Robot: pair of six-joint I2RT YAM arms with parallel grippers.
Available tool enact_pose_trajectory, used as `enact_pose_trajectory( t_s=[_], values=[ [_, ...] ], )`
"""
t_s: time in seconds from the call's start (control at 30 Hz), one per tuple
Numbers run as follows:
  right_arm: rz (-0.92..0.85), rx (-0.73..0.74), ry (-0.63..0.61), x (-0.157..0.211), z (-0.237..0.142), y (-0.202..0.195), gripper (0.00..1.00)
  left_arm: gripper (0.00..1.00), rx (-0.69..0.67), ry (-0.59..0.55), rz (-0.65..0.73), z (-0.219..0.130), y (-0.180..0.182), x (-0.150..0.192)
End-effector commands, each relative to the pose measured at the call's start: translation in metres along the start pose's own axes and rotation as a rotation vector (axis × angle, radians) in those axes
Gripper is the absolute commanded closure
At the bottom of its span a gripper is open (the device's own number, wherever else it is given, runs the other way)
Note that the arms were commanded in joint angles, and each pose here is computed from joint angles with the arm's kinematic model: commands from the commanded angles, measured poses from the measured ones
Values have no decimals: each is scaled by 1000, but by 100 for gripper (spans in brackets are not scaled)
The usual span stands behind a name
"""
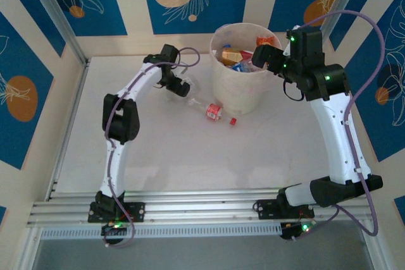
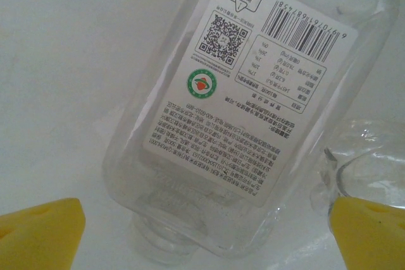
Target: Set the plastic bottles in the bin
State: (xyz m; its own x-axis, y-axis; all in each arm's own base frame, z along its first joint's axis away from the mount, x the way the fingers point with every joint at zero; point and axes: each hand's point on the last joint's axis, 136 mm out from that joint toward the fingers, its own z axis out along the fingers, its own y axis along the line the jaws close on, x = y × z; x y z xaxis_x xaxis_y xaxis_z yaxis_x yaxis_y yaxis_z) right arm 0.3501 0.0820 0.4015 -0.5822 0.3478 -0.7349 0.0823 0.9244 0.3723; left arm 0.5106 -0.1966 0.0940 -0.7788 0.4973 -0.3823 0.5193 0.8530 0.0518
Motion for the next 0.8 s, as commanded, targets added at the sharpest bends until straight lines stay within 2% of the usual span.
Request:
enact_pose_trajectory(
  t_s=[0.0,0.43,0.57,0.77],
  values=[
    [16,-32,-11,-1,-5,6,1,1,8,31,21,7,4,4],
    [24,-22,-27,-3,-7,4,1,0,-54,71,-34,30,22,7],
    [26,-27,-25,-2,-7,5,1,1,-42,65,-85,34,28,7],
    [27,-32,-24,-2,-5,6,1,0,-11,43,-89,43,27,3]
  ],
)
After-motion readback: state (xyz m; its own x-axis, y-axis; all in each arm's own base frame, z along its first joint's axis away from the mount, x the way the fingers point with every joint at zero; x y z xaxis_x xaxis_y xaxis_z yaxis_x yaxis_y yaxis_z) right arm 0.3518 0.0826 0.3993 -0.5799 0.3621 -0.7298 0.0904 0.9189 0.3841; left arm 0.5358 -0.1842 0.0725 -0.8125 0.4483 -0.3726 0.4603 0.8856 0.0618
